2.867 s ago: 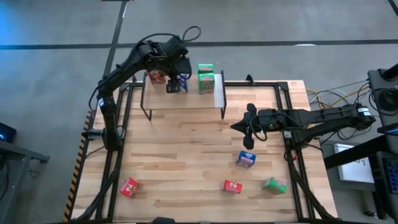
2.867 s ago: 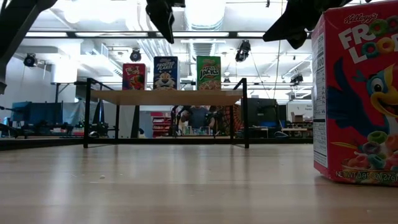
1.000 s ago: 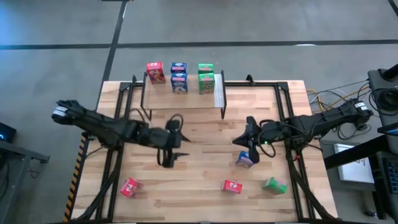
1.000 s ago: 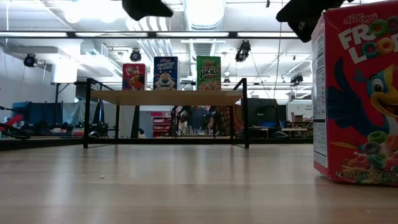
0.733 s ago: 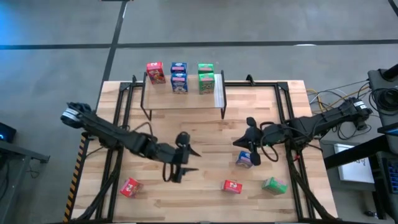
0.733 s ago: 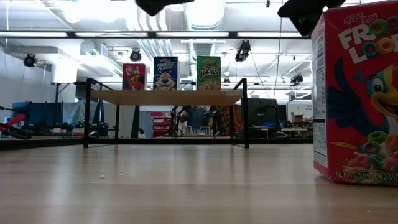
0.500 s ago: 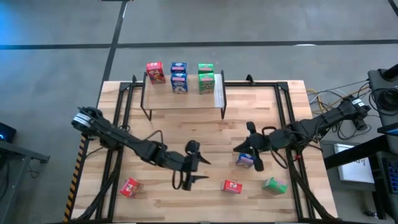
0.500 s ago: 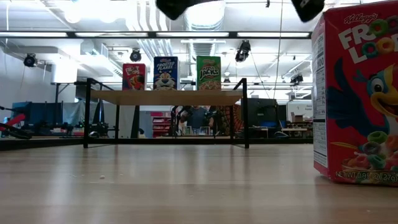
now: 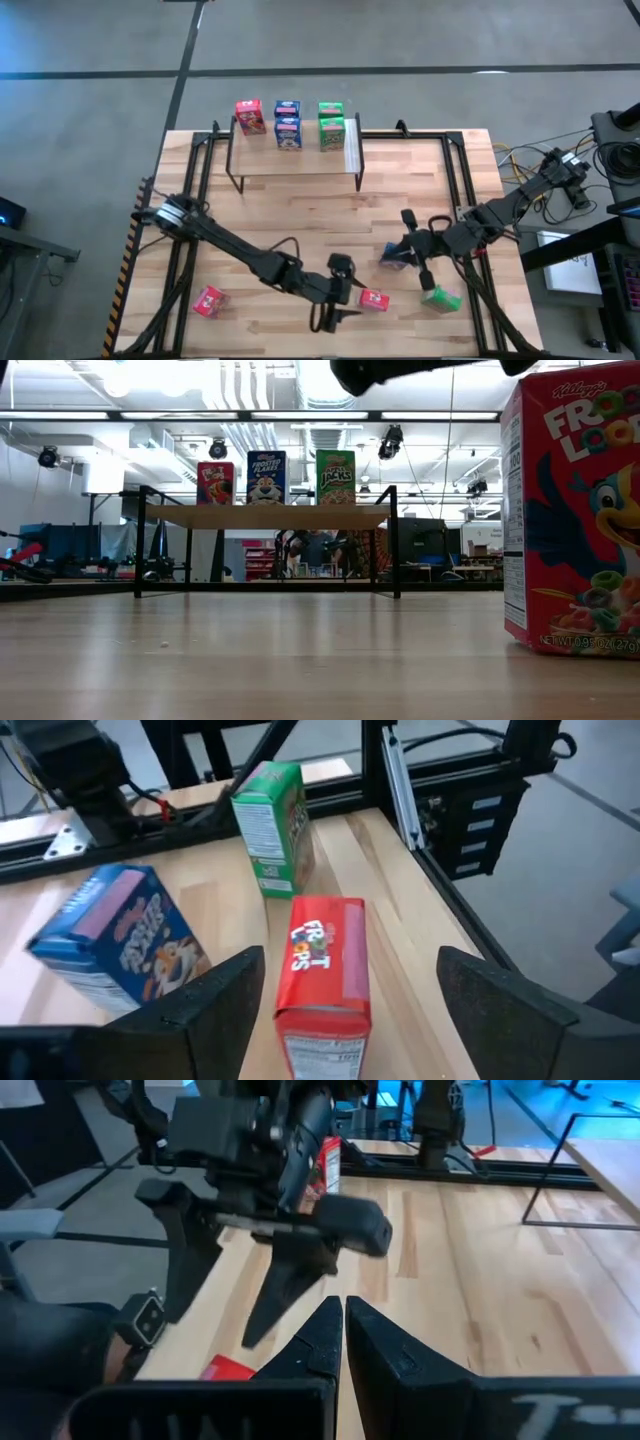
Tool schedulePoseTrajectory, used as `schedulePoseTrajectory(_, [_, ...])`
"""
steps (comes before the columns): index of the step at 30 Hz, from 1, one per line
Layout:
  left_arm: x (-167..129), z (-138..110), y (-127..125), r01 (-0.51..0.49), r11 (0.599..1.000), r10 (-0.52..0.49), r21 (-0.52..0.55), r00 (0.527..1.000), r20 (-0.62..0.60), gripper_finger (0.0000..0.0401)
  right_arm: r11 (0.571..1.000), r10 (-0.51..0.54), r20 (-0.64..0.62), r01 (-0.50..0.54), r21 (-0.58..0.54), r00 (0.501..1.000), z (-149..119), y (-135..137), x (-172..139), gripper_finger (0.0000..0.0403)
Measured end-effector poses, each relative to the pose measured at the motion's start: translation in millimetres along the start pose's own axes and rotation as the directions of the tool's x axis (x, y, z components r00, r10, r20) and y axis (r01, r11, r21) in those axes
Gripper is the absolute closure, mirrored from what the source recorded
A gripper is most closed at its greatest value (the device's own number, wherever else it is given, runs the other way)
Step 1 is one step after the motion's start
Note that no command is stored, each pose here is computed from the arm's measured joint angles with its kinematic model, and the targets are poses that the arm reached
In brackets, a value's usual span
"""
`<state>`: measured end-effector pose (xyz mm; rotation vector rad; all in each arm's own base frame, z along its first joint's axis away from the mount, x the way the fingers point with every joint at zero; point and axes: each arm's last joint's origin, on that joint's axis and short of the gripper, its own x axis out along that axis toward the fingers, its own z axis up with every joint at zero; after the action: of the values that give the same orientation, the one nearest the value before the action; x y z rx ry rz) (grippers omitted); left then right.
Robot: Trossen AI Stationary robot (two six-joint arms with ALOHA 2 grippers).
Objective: Stack cereal on shelf
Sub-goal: Put the right red cereal box on the shelf aligned with the red cereal box
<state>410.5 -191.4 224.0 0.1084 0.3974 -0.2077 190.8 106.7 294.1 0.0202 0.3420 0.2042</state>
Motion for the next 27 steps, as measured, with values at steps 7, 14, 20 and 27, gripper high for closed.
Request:
schedulePoseTrajectory(7, [13.5,-7.2,-2.7,-0.012,1.0,0.012,-0.005,1.0,-0.016,0.0118,1.0,0.014,-0.001,-0.014,-0.002,1.0,-0.5,3.1,-0.9,0.0394])
schedulePoseTrajectory(14, [20.6,-13.5,-1.6,-0.025,1.0,0.025,-0.01,1.0,-0.012,0.0118,1.0,0.013,-0.001,-0.013,-0.002,1.0,-0.5,3.0,-0.9,0.0394])
schedulePoseTrajectory(20, [34.0,-27.1,2.7,-0.038,0.999,0.038,-0.011,0.999,-0.019,0.0118,1.0,0.014,0.0,-0.014,0.009,1.0,-0.4,3.1,-0.9,0.0394])
schedulePoseTrajectory(27, [36.2,-29.1,3.5,-0.039,0.999,0.039,-0.007,0.999,-0.018,0.0118,1.0,0.014,0.0,-0.014,0.009,1.0,-0.5,3.0,-0.9,0.0394])
